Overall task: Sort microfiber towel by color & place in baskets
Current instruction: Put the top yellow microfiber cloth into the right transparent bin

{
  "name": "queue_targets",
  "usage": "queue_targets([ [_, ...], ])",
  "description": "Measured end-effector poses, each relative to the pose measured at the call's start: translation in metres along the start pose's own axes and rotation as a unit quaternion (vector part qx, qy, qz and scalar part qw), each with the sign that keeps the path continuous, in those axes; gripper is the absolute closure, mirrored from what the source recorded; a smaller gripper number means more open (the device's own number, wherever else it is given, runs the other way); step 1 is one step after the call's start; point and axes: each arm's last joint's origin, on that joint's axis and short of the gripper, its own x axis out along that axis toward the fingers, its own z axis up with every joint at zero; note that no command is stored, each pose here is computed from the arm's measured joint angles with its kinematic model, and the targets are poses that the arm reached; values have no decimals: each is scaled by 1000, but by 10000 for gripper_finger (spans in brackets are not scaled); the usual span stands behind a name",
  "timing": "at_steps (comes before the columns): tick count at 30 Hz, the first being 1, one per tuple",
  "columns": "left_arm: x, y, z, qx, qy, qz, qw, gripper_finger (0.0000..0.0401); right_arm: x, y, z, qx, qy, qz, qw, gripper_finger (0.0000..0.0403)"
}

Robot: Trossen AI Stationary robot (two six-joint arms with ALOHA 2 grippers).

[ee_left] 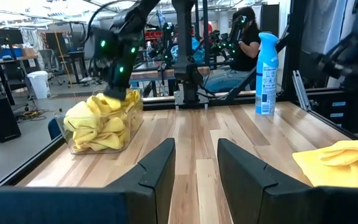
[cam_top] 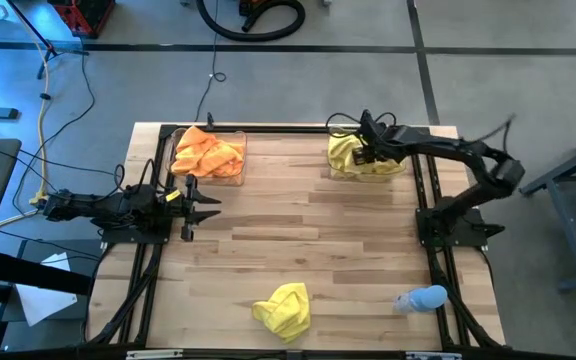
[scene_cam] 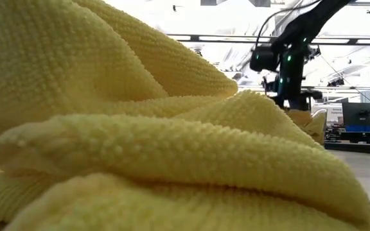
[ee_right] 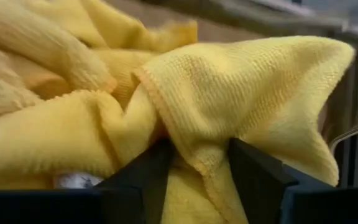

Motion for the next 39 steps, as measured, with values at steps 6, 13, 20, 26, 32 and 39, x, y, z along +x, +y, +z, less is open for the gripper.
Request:
queue_targets([
  [6, 0, 0, 0, 0, 0, 0, 1000, 293, -42, -12, 2, 46, -67, 49, 995, 223],
  [13, 0, 0, 0, 0, 0, 0, 1000, 293, -71, -20, -2, 90, -126, 73, 985, 222],
  [20, 0, 0, 0, 0, 0, 0, 1000, 293, -72, -6, -2, 87, -140, 95, 982, 222],
  [26, 0, 0, 0, 0, 0, 0, 1000, 293, -46, 6, 0, 73, -95, 85, 989, 222],
  [32, 0, 0, 0, 0, 0, 0, 1000, 293, -6, 17, 0, 52, -32, 45, 997, 222],
  [39, 0, 0, 0, 0, 0, 0, 1000, 293, 32, 18, 2, 21, 18, 1, 1000, 222],
])
